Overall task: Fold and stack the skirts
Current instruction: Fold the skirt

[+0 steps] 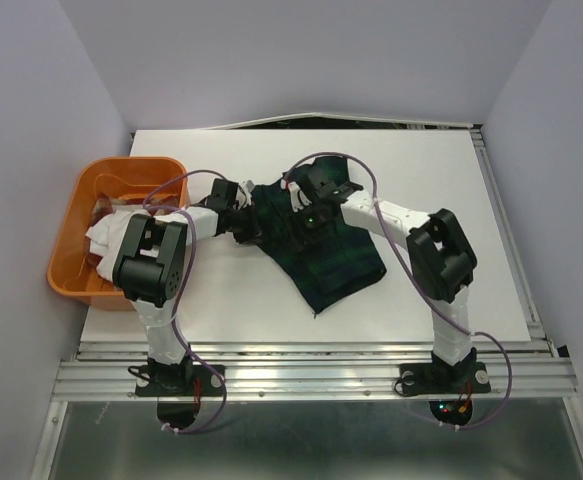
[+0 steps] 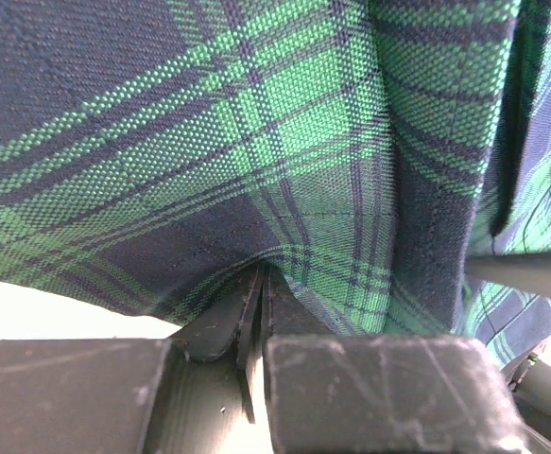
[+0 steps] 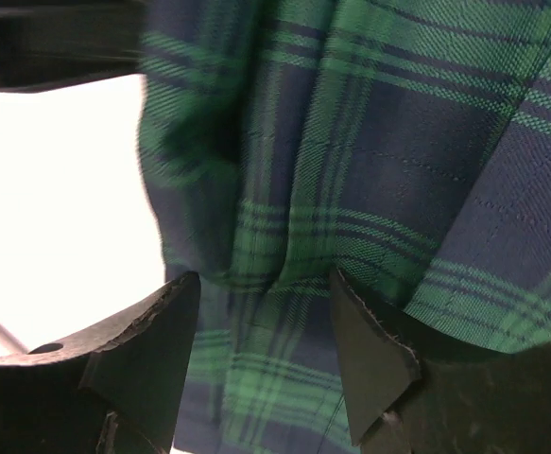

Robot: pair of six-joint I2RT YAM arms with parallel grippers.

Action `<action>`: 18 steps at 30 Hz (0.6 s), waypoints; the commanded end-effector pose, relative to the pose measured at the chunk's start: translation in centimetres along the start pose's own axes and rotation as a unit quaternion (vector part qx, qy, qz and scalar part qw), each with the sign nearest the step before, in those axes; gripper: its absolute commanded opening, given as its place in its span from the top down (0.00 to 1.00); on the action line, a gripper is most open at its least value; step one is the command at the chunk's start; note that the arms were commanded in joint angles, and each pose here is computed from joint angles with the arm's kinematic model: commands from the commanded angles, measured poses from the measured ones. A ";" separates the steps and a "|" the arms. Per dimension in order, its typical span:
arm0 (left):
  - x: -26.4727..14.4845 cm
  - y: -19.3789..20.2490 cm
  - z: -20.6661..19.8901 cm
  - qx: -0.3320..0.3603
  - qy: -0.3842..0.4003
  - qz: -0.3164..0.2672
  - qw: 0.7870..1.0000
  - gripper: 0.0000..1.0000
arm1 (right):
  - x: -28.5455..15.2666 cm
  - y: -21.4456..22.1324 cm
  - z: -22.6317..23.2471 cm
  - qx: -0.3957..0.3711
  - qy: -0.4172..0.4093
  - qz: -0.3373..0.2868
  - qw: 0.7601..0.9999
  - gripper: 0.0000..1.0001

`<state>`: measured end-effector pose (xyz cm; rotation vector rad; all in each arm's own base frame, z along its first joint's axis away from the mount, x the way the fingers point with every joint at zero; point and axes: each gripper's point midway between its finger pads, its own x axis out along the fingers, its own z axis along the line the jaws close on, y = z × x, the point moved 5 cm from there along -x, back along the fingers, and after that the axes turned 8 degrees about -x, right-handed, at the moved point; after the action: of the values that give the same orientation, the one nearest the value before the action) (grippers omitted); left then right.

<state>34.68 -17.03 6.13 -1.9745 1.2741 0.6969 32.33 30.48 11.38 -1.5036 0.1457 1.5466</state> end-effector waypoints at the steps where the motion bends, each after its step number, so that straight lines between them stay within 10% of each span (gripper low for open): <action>1: 0.1 -0.5 0.5 -0.004 -0.016 -0.007 1.000 0.87 | 0.0 -2.5 -1.7 0.003 0.055 -0.034 0.998 0.38; 13: 0.1 -0.3 0.6 -0.005 -0.019 -0.007 1.000 0.87 | -0.6 -2.8 -2.2 -0.013 0.080 -0.042 0.996 0.80; 18: 0.1 -0.5 0.6 -0.003 -0.020 -0.009 1.000 0.87 | -1.4 -2.8 -1.5 -0.024 0.060 -0.044 0.997 0.62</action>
<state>34.79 -17.00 6.11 -1.9756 1.2660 0.6959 33.96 29.83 9.50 -1.5959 0.2369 1.4836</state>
